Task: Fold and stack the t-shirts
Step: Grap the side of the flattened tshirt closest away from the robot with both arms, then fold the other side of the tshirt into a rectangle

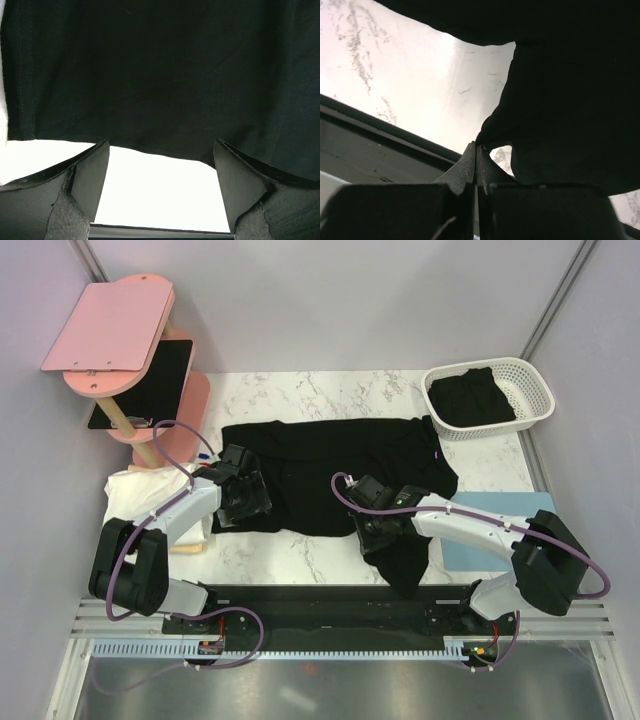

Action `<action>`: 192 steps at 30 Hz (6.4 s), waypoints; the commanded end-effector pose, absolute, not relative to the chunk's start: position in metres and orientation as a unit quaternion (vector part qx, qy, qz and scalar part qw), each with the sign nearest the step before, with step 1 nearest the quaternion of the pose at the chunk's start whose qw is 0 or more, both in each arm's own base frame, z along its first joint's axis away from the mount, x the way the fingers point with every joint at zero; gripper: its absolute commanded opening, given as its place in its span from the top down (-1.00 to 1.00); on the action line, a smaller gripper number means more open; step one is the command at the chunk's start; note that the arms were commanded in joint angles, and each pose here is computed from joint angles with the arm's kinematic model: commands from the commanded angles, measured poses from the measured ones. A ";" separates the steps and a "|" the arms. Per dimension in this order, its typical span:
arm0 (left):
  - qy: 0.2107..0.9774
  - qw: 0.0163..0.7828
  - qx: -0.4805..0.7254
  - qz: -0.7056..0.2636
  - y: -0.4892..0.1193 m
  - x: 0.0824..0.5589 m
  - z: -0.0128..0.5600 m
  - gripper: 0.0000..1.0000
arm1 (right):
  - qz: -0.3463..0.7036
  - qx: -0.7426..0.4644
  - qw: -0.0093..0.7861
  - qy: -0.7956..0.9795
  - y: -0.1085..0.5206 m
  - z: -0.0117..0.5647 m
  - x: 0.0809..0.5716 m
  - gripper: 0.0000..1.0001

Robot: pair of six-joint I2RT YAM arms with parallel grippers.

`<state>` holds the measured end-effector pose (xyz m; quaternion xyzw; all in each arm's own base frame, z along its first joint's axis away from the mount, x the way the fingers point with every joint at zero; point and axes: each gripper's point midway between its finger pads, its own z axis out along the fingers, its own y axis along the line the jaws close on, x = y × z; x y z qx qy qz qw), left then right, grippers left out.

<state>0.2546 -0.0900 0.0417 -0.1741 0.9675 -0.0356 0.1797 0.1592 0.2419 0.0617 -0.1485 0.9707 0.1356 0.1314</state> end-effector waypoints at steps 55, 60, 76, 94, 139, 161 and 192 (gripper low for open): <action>0.966 0.226 -0.128 -0.004 -0.085 0.303 0.071 0.96 | -0.111 0.002 0.197 0.974 0.079 0.006 0.392 1.00; 0.969 0.205 -0.138 0.005 -0.084 0.297 0.059 0.48 | -0.078 -0.035 0.206 0.975 0.103 0.018 0.386 1.00; 0.937 0.225 -0.259 -0.063 -0.058 0.258 0.054 -0.89 | 0.076 -0.018 0.339 0.938 0.152 0.129 0.379 0.36; 0.948 0.150 -0.271 -0.064 -0.058 0.232 0.007 0.96 | 0.165 -0.011 0.284 0.944 0.156 0.126 0.279 -0.96; 0.950 0.175 -0.246 -0.078 -0.062 0.250 0.025 0.96 | -0.232 -0.144 0.169 0.947 0.141 -0.007 0.130 0.84; 0.936 0.224 -0.258 -0.079 -0.052 0.232 0.092 0.96 | -0.157 -0.183 0.152 0.959 0.156 0.038 0.071 1.00; 0.926 0.276 -0.255 -0.043 -0.023 0.283 0.154 0.96 | -0.095 -0.071 0.408 0.905 0.172 0.179 0.190 1.00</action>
